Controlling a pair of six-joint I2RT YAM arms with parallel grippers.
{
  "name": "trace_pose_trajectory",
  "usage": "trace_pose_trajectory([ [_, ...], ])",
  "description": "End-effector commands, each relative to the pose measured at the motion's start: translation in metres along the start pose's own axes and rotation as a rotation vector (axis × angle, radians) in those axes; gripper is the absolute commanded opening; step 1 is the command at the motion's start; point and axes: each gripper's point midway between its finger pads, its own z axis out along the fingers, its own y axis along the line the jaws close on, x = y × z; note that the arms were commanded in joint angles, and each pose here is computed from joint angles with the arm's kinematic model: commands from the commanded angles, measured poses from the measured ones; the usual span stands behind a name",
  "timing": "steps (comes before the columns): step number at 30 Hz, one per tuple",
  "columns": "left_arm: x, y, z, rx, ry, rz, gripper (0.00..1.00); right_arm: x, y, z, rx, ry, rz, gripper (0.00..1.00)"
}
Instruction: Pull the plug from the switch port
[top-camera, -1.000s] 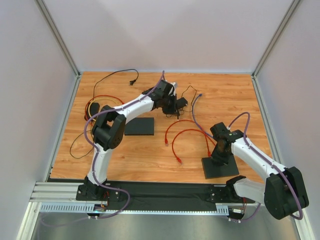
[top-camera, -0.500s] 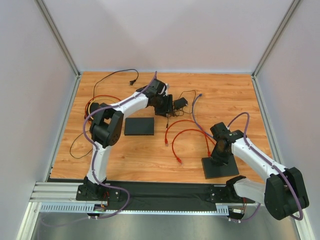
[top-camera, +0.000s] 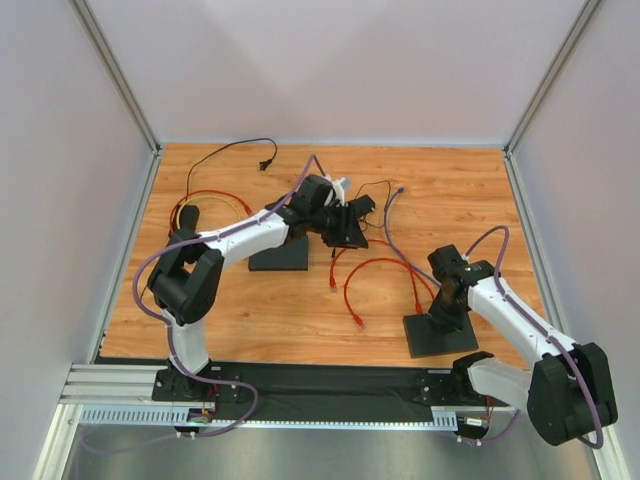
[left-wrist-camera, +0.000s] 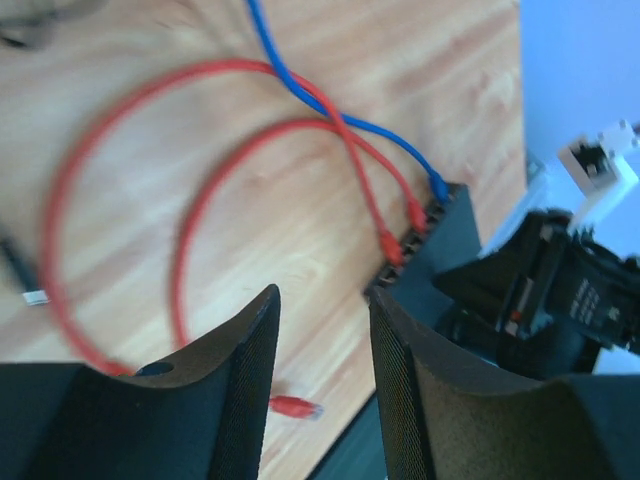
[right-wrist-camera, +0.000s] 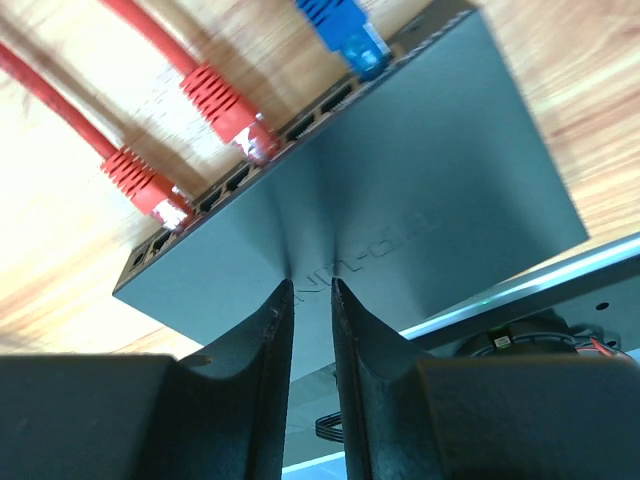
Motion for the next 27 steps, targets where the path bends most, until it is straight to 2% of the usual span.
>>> trace_pose_trajectory([
  [1,0.025,-0.067,0.017,0.245,0.025,0.032,0.48,-0.011,-0.003,-0.007,-0.011,-0.044,0.051,0.23],
  [7,0.092,-0.106,0.061,0.425,0.145,-0.029,0.45,-0.008,-0.002,-0.002,-0.051,-0.002,0.079,0.23],
  [11,0.121,-0.111,0.08,0.437,0.209,-0.063,0.42,-0.007,-0.002,-0.001,-0.056,0.002,0.076,0.24],
  [27,0.147,-0.087,0.118,0.355,0.247,-0.118,0.38,-0.004,0.001,0.004,-0.072,0.012,0.07,0.24],
])
